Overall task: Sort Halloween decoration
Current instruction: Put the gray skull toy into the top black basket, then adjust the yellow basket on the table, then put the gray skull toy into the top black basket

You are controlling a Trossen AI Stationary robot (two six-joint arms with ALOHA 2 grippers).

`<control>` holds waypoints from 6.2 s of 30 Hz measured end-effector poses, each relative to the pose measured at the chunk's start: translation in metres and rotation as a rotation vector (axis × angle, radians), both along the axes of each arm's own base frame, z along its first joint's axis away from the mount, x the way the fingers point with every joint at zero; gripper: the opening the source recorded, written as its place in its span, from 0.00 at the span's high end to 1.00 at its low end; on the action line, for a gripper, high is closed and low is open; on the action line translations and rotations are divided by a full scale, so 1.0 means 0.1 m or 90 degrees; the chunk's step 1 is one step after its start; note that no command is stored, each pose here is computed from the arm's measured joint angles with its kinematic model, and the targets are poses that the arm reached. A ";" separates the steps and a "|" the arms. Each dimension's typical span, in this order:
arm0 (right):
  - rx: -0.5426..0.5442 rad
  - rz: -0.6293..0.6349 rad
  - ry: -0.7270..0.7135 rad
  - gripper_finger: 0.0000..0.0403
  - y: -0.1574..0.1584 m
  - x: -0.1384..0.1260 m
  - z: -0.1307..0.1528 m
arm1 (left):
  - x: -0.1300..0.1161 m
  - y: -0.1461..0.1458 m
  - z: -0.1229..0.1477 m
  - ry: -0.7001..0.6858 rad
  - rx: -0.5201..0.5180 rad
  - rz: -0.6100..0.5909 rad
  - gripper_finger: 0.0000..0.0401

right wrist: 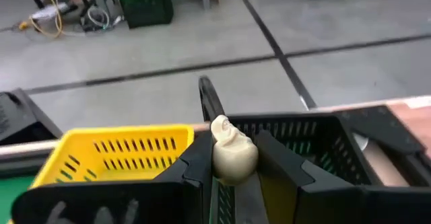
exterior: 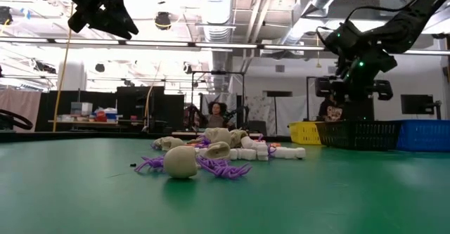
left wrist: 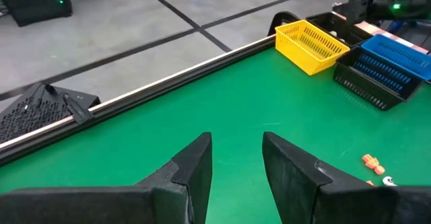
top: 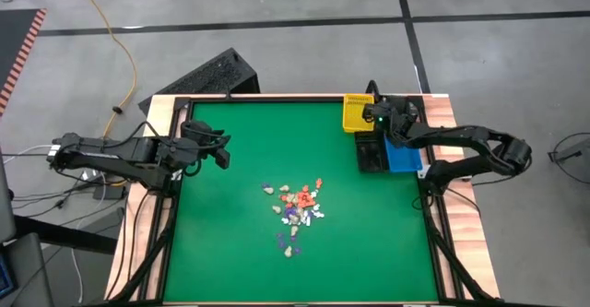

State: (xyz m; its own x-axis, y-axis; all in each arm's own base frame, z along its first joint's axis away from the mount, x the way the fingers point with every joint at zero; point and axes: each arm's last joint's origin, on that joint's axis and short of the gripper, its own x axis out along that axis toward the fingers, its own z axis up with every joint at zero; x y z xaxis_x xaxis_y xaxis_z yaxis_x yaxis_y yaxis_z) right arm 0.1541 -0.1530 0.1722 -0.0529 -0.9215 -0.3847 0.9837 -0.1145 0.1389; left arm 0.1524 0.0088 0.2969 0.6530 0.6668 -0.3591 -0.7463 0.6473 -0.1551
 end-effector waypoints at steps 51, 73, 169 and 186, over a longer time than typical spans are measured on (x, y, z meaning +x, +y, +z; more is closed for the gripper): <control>0.028 0.436 -0.095 0.86 0.27 1.14 0.23 | -0.01 0.01 0.00 -0.006 0.012 0.033 0.70; 0.110 0.432 -0.023 0.97 -0.01 1.77 -0.24 | 0.01 0.01 -0.01 0.002 0.010 0.029 0.70; 0.157 0.493 0.039 0.96 -0.13 1.74 -0.23 | -0.02 0.01 -0.05 0.015 -0.011 0.039 0.70; -0.001 1.085 0.085 0.52 0.76 2.10 0.05 | -0.02 0.01 -0.05 0.018 -0.001 0.044 0.70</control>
State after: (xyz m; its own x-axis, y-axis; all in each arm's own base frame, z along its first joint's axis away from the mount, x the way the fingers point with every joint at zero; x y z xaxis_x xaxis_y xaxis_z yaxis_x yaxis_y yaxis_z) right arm 0.3642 -0.0768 0.1773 0.8881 0.0338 -0.4584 -0.0119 0.9986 0.0506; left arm 0.1500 0.0102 0.2919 0.5954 0.7091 -0.3778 -0.7930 0.5941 -0.1347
